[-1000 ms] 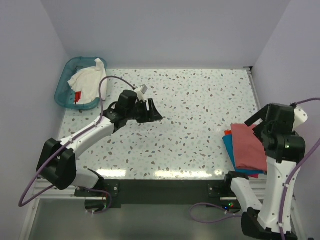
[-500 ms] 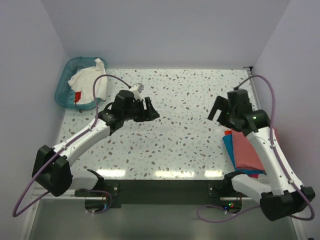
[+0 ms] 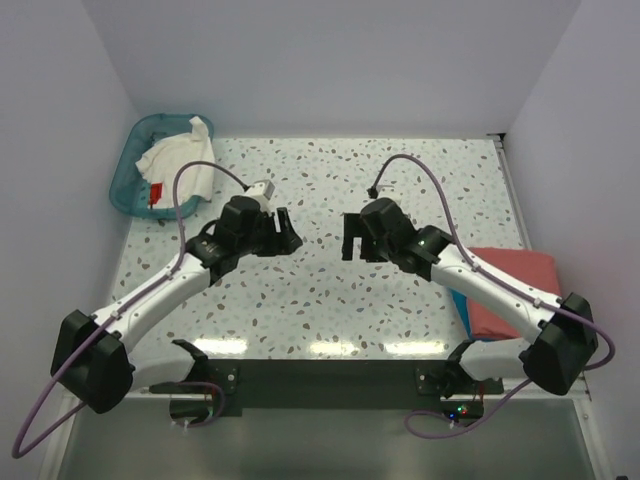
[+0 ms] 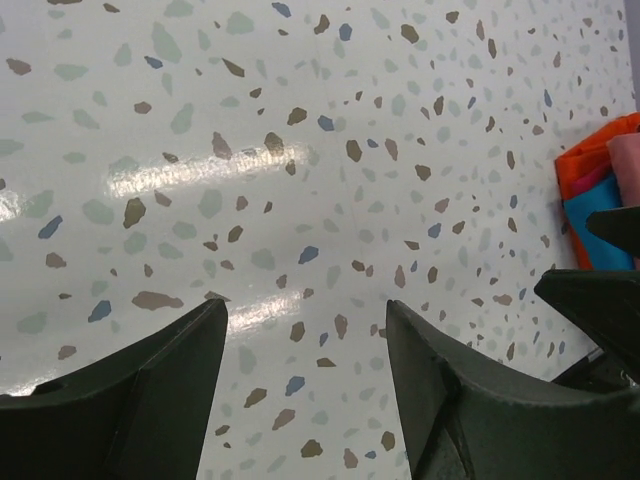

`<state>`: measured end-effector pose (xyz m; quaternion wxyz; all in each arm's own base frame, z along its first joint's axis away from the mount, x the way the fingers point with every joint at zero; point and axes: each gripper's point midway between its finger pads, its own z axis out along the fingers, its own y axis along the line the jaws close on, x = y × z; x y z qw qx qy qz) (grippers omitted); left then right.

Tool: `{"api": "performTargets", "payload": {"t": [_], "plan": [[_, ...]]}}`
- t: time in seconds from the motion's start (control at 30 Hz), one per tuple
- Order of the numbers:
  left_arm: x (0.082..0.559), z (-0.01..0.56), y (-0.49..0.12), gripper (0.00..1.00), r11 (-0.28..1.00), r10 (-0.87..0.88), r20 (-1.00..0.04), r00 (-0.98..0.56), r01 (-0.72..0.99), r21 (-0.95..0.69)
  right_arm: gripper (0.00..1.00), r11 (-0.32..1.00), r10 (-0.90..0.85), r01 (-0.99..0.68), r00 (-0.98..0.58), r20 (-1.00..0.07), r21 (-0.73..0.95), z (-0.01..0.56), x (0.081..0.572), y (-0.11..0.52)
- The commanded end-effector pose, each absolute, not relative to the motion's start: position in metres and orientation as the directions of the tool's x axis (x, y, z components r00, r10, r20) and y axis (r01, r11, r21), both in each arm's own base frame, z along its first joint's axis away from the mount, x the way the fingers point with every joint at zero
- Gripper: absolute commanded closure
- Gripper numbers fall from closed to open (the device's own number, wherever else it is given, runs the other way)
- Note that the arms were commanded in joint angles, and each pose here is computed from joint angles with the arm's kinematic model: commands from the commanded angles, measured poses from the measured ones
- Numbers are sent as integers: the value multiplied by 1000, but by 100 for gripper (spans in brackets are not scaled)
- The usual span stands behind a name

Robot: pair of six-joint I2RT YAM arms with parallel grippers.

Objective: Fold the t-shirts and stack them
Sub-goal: Reset both grippers

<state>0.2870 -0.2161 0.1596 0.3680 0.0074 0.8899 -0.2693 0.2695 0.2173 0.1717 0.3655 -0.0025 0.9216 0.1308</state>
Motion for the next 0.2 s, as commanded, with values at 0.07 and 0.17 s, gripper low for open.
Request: {"api": "performTargets", "payload": {"t": [0.07, 0.17], "plan": [[284, 155, -198, 30, 887, -177, -696, -696, 193, -419, 1, 956, 111, -130, -672, -732, 264, 173, 284, 227], [284, 157, -197, 30, 889, -172, -704, -690, 200, -413, 1, 958, 93, -140, -668, -738, 248, 173, 285, 226]]}}
